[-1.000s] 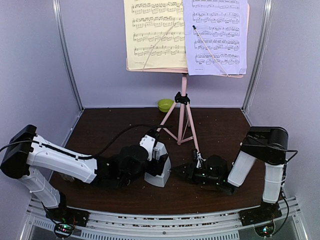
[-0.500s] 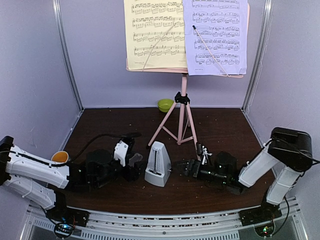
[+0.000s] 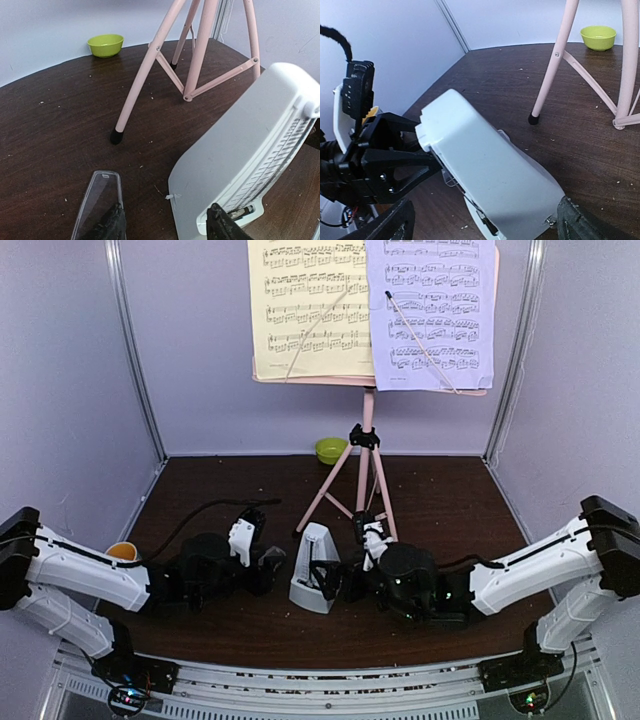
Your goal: Set up the instrument practice props
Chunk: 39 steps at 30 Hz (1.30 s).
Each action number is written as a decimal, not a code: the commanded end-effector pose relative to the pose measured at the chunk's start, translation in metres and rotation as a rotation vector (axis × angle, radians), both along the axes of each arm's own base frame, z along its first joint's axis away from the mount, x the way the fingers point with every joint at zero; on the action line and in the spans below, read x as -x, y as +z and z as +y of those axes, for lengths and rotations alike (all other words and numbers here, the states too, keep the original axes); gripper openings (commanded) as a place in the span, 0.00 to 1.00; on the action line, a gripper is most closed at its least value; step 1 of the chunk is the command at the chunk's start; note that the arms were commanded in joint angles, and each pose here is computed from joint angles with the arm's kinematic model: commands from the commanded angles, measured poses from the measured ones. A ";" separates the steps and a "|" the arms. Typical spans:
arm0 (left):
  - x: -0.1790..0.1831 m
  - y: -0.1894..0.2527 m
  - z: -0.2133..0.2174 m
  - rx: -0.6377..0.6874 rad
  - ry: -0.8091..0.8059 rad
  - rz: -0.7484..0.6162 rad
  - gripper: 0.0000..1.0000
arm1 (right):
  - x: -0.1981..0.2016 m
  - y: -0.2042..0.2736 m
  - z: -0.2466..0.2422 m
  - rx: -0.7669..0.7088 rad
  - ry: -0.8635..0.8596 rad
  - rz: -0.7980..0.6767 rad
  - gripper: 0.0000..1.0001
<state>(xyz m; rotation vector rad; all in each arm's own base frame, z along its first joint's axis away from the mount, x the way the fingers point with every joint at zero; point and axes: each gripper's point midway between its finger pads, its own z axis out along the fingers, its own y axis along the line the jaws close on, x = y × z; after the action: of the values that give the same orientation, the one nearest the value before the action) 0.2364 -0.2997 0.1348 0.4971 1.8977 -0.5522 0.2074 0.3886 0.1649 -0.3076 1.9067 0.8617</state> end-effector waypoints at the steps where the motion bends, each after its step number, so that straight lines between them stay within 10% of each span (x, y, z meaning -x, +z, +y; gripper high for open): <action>1: -0.008 0.023 -0.014 0.100 0.003 -0.023 0.56 | -0.015 -0.019 -0.012 0.161 -0.145 -0.066 1.00; 16: -0.008 0.014 -0.019 0.114 -0.005 -0.003 0.50 | -0.027 -0.004 0.016 0.130 -0.179 -0.099 0.95; 31: -0.009 0.010 -0.019 0.098 -0.001 -0.002 0.44 | -0.012 -0.014 -0.001 0.109 -0.114 -0.084 0.48; 39: -0.003 0.020 -0.006 0.153 0.002 -0.032 0.52 | 0.007 -0.007 0.004 0.107 0.000 -0.117 0.97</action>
<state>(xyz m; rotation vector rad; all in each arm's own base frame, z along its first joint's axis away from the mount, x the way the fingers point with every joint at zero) 0.2399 -0.3113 0.1305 0.4605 1.8971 -0.6072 0.2131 0.3920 0.1433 -0.3572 1.8891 0.6692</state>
